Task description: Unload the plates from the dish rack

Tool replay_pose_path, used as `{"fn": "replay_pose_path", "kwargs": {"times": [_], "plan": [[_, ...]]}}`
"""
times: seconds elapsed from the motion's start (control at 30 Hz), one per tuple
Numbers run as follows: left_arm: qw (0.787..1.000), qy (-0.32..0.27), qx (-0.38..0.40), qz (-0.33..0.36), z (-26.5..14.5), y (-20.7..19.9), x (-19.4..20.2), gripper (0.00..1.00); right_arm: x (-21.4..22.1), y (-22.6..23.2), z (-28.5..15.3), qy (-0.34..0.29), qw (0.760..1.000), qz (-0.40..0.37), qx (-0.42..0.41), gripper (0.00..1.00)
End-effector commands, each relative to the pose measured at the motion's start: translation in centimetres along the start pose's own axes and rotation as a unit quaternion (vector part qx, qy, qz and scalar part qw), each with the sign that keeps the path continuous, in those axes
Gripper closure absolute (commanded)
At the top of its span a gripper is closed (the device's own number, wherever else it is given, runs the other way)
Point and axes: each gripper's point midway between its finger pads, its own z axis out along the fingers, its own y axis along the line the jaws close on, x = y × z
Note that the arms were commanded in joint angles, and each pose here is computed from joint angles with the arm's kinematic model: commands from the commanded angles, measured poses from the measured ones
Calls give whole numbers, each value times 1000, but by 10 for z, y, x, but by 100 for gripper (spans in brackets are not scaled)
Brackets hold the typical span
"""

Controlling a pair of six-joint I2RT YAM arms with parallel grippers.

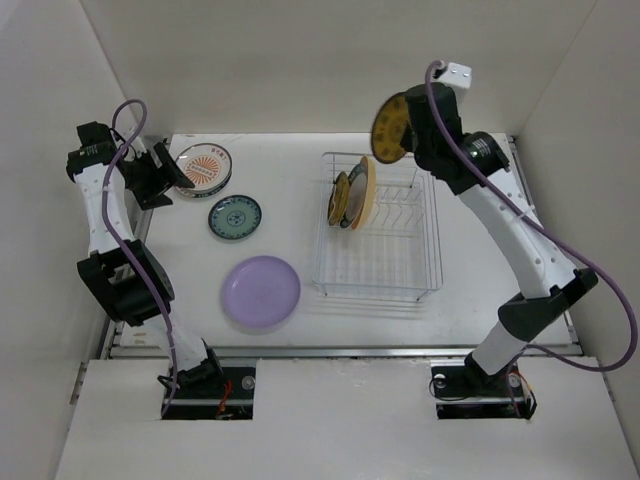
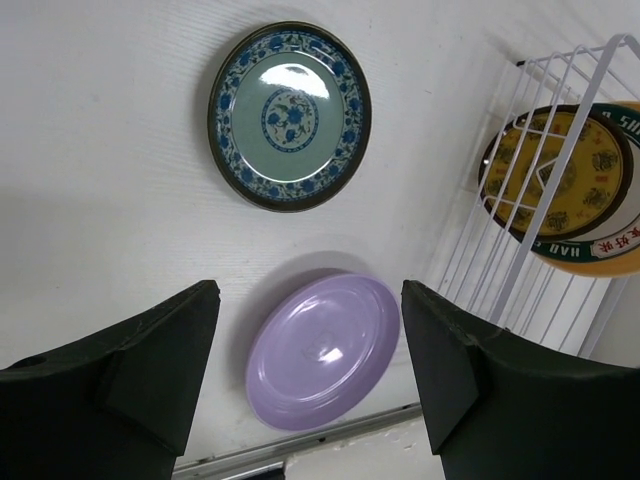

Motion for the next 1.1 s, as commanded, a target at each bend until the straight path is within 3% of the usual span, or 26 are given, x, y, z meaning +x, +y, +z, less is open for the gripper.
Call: {"fn": "replay_pose_path", "kwargs": {"times": [0.0,0.03,0.07,0.13,0.17,0.3,0.33,0.4,0.6,0.7,0.8,0.83,0.93,1.03,1.07], "plan": [[1000,-18,-13,22,-17,-6,-3,29,-21,109,-41,-48,974,-17,-221,100],[1000,-10,-23,16,-17,-3,-1,29,-1,159,-49,-29,951,-23,-308,100],[999,-10,-28,16,-19,-2,-1,29,-1,172,-65,-21,936,-25,-351,100],[999,-13,-52,5,-22,12,-4,29,41,227,-52,25,907,-39,-419,100],[998,-16,-58,-7,-24,16,-5,29,62,253,-65,55,874,-51,-480,100],[995,-26,-100,-18,-28,36,-11,29,120,317,-43,97,829,-38,-550,100],[994,-26,-106,-13,-28,38,-11,29,152,329,-25,128,826,-31,-548,100],[993,-26,-112,-13,-29,40,-11,29,171,342,-21,151,812,-20,-564,100],[993,-22,-112,-16,-27,42,-8,29,244,361,17,221,808,40,-545,100],[993,-22,-112,-16,-25,43,-8,29,278,362,38,257,817,70,-512,100],[993,-17,-113,-18,-23,45,-5,29,297,364,49,277,820,93,-492,92],[994,-13,-109,-20,-21,44,-3,29,299,364,52,287,822,108,-480,83],[994,-9,-109,-22,-20,46,0,29,308,364,56,297,832,124,-452,83],[994,-8,-109,-22,-20,46,0,29,318,359,68,303,845,138,-417,60],[994,-8,-104,-22,-19,44,0,29,316,360,68,304,845,138,-417,48]]}}
